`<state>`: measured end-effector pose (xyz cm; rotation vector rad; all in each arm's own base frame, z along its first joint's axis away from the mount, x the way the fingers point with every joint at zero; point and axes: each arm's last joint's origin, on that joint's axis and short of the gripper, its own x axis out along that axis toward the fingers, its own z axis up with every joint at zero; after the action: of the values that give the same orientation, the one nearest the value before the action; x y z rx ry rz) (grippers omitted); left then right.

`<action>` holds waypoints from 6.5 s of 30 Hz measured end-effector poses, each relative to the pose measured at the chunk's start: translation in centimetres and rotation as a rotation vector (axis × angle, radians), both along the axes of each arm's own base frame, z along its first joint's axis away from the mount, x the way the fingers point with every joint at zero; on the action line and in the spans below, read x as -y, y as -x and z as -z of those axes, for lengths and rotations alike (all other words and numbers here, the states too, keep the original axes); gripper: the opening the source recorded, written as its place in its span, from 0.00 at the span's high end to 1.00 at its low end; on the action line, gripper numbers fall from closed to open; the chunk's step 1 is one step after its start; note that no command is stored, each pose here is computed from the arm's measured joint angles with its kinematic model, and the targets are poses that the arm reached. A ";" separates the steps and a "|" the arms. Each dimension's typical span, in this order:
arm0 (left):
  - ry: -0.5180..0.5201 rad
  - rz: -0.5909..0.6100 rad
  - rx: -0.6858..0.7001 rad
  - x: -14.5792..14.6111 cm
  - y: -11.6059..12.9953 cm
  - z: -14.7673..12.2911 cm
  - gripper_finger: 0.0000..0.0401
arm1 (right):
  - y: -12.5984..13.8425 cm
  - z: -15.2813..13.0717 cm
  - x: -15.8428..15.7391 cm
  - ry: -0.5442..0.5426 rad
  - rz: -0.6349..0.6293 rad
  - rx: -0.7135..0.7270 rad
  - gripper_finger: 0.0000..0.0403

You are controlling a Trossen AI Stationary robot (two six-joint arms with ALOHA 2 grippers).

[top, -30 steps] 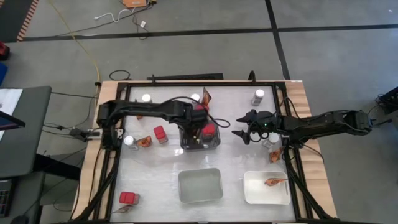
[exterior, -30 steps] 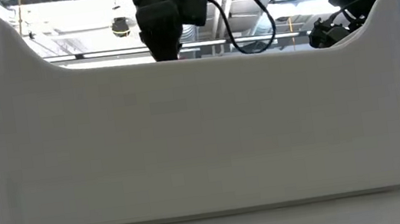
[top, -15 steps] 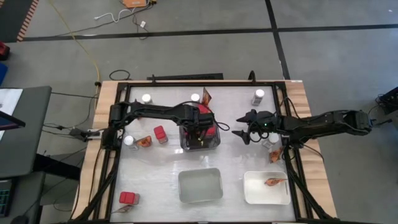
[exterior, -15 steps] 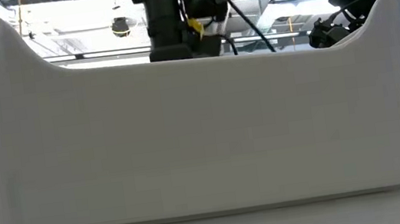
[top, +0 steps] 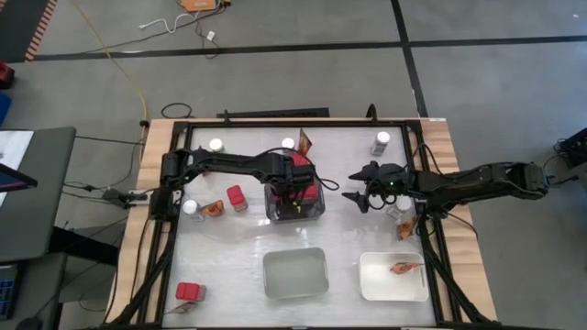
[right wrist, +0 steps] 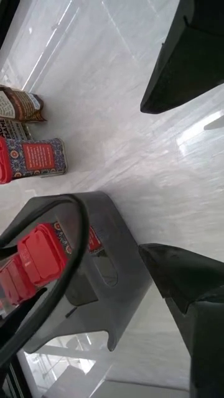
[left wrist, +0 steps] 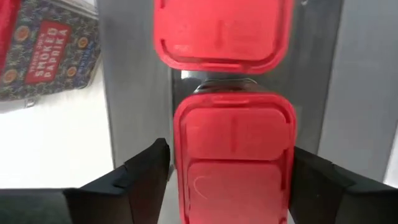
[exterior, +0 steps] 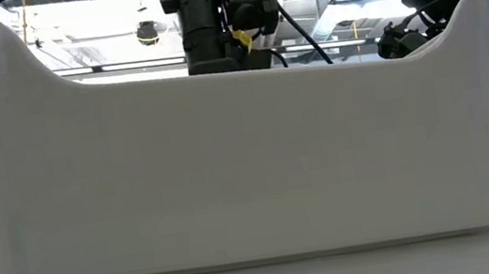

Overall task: Sort spices by type
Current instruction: Put the red seasoning can into the black bin, then put the white seasoning bottle into the gray bin

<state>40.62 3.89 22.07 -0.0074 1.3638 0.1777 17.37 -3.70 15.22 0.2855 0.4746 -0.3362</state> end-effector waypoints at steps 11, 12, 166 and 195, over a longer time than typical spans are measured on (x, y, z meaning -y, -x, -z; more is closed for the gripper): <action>-0.010 -0.008 0.003 -0.1 0.2 0.0 0.36 | 0.0 0.0 0.0 0.000 0.000 0.000 0.04; -0.010 -0.008 0.003 -0.1 0.2 -0.1 0.36 | 0.0 0.0 0.0 0.000 0.000 0.000 0.04; -0.222 -0.149 0.822 4.5 22.9 -0.7 0.36 | 3.4 -8.1 -4.9 -0.607 0.456 -1.029 0.08; -0.224 -0.148 0.815 4.5 23.0 -0.6 0.36 | 2.8 -6.3 -8.7 -0.855 0.997 -0.789 0.08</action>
<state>17.67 -0.64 22.72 0.0059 0.5249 0.4013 14.59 5.04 21.48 1.2593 1.2424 -1.2407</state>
